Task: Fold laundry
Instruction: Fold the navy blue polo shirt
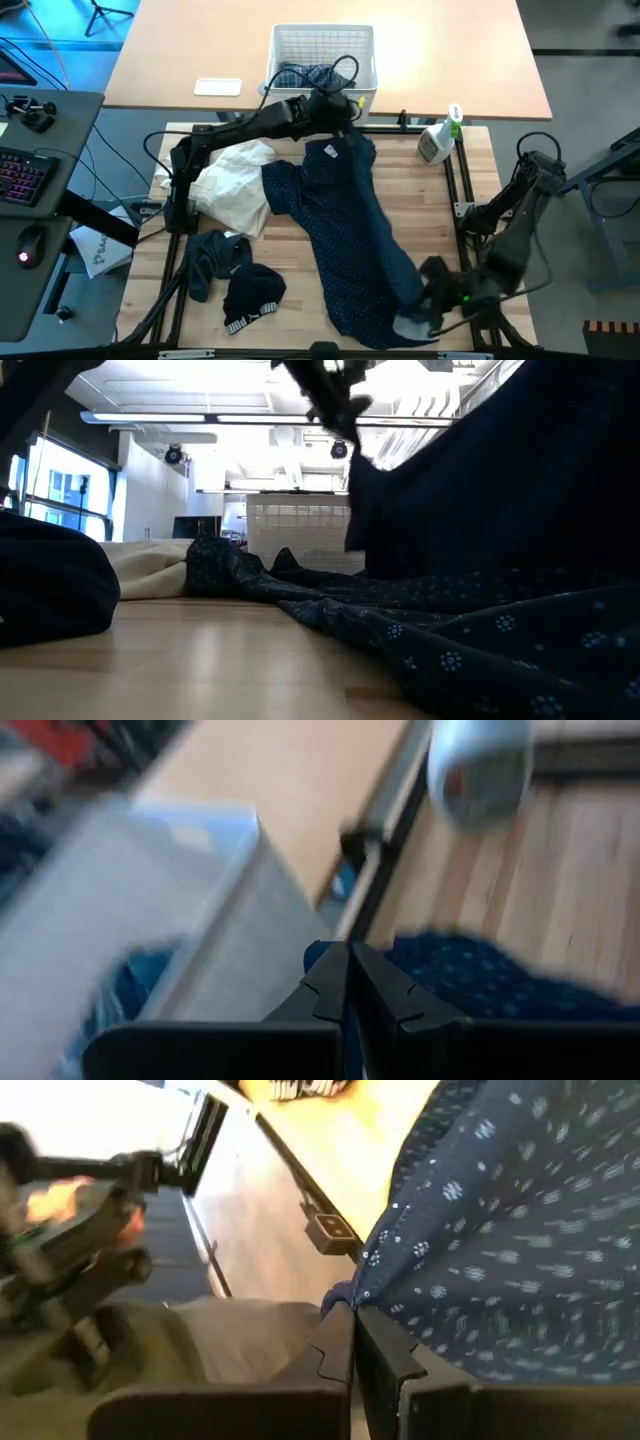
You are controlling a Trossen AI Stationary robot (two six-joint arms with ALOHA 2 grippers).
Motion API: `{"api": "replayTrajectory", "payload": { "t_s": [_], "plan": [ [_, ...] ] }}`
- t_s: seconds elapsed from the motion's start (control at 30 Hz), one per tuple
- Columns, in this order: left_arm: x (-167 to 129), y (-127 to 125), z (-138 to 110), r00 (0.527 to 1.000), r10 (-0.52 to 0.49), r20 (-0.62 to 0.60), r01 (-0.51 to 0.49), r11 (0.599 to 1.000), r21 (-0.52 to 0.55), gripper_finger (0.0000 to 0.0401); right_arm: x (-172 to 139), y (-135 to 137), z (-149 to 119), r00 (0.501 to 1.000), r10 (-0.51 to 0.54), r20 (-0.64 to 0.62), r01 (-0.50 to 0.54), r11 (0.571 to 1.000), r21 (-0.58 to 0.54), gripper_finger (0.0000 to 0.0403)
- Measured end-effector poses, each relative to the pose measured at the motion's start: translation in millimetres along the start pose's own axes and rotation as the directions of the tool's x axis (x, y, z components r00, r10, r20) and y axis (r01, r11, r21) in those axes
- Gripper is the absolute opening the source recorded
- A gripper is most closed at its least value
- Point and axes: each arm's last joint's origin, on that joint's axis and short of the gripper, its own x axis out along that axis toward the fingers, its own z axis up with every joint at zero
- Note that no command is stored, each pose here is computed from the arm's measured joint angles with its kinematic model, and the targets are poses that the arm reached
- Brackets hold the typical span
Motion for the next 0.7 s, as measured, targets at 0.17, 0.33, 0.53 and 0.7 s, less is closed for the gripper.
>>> {"api": "replayTrajectory", "payload": {
  "t_s": [0.17,0.33,0.53,0.7],
  "plan": [
    [32,-16,-34,0.995,-0.058,-0.082,0.056,0.998,-0.022,0.0,40,-5,-2,0.987,-0.12,-0.107,0.113,0.992,-0.063,0.0],
    [47,-30,-58,0.988,-0.118,-0.102,0.114,0.993,-0.044,0.0,65,-9,-7,0.978,-0.159,-0.136,0.151,0.986,-0.068,0.0],
    [54,-37,-75,0.98,-0.124,-0.152,0.121,0.992,-0.03,0.0,89,-10,-19,0.968,-0.155,-0.197,0.144,0.987,-0.069,0.0],
    [57,-39,-82,0.976,-0.112,-0.186,0.11,0.994,-0.02,0.0,120,-12,-34,0.951,-0.13,-0.28,0.108,0.99,-0.09,0.0]
  ]
}}
